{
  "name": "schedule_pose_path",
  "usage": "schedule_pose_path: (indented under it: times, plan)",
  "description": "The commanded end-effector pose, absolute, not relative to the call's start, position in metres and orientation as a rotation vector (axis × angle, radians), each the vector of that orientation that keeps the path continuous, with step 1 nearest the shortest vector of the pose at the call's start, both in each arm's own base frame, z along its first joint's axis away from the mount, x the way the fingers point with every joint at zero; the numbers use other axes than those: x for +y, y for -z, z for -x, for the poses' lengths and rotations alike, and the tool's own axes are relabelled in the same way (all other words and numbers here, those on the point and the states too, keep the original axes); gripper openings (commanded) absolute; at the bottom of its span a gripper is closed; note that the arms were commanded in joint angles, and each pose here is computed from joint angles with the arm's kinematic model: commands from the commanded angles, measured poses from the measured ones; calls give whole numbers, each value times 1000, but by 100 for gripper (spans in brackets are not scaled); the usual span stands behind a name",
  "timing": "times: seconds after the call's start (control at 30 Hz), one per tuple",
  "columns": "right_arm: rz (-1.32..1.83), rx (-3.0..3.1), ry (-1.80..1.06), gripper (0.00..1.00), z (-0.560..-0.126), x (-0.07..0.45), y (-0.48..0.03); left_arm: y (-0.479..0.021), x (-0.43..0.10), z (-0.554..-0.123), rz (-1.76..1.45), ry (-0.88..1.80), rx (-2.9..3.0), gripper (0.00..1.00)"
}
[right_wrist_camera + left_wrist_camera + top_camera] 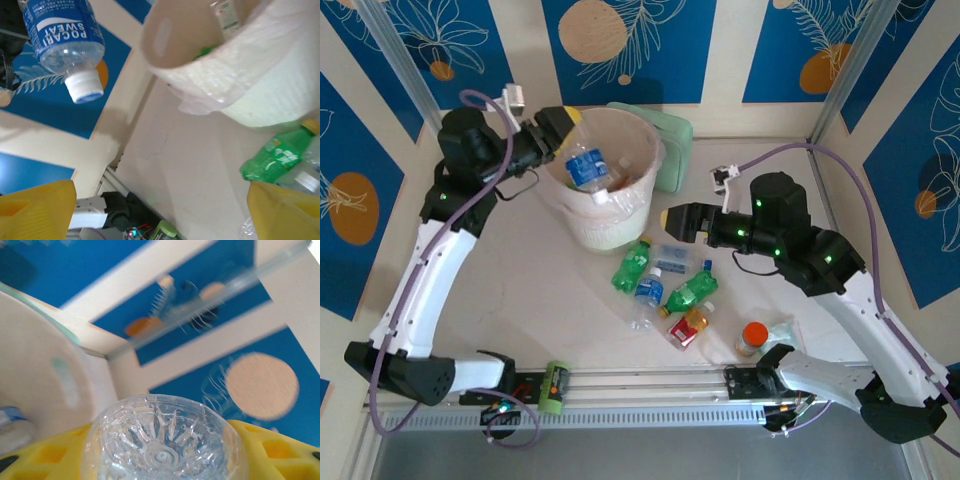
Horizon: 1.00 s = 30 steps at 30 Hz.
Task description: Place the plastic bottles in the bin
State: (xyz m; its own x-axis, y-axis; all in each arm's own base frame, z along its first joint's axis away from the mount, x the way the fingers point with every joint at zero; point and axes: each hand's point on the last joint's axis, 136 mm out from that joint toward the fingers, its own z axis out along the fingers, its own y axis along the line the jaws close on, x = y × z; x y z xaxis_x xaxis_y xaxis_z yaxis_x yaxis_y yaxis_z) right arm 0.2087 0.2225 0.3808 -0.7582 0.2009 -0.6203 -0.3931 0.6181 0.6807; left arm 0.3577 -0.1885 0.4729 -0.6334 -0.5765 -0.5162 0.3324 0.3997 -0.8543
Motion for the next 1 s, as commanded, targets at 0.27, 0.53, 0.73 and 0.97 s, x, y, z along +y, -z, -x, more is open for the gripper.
schedule_pose_path:
  times: [0.27,0.53,0.73,0.97]
  plan:
    - [-10,2262,-1026,88,-208,196,-345,-428,-163,-443,472,1106,1952,50]
    - [-76,2297,-969,87,-210,183,-332,-383,-163,-463,516,999,2088,51]
    - [-150,2336,-923,87,-215,174,-317,-368,-165,-462,503,980,2119,74]
    - [-209,2375,-862,87,-218,167,-307,-410,-182,-459,420,1119,2005,78]
